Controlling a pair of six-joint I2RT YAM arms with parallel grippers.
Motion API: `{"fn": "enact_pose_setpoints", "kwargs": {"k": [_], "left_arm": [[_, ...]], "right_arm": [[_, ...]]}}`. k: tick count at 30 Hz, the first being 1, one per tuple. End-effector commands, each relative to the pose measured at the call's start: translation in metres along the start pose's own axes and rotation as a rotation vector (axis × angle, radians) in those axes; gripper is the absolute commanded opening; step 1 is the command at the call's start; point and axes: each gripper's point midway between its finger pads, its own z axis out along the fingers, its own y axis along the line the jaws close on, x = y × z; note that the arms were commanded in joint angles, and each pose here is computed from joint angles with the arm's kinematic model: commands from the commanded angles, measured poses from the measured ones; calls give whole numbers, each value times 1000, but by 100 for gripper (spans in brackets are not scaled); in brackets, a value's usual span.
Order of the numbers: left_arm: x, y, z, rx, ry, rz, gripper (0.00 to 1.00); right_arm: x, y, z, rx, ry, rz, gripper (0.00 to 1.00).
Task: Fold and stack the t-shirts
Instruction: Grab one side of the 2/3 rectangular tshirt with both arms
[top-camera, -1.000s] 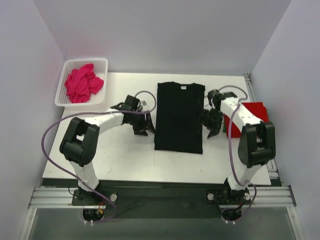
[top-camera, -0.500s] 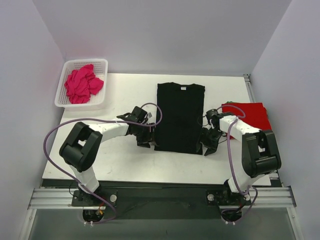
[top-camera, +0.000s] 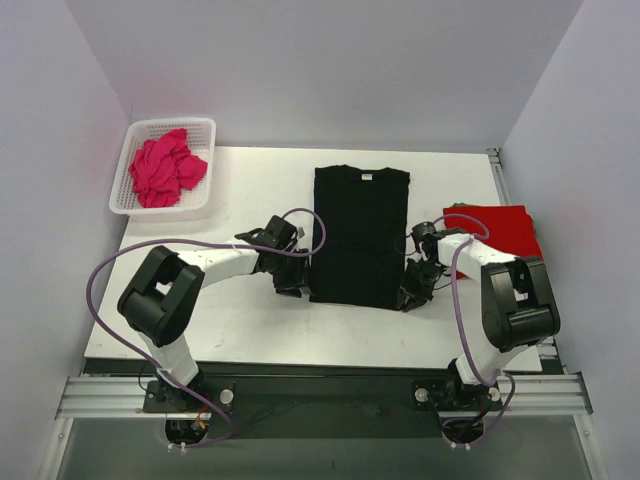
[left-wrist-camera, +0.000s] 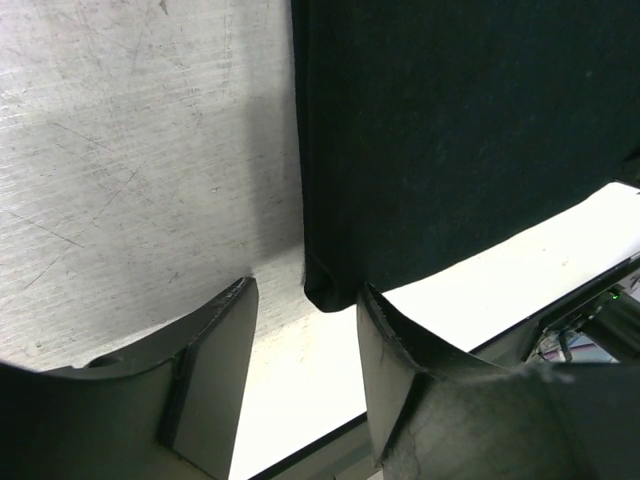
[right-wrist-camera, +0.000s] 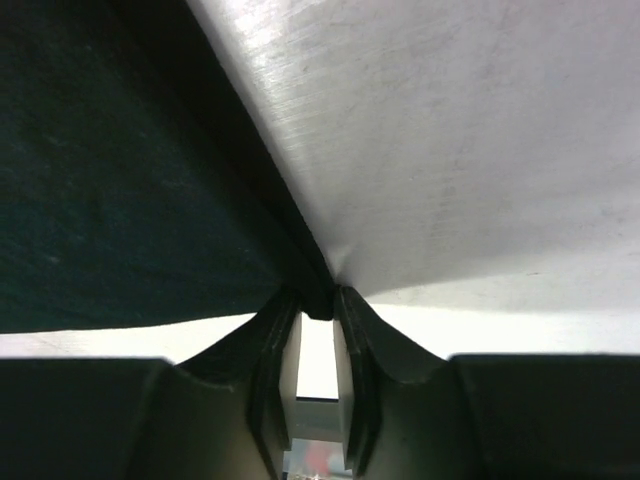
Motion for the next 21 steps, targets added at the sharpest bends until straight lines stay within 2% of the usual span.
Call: {"fn": "enact_pose_setpoints", "kwargs": {"k": [1, 8, 21], "left_arm": [[3, 2, -3, -23, -11, 17, 54], [8, -2, 1, -19, 3, 19, 49], [23, -8, 18, -6, 59, 12, 42]], "right_arm": [[6, -11, 9, 56, 22, -2, 18], [5, -8, 8, 49, 18, -5, 14], [3, -6, 5, 41, 11, -10, 11]]}}
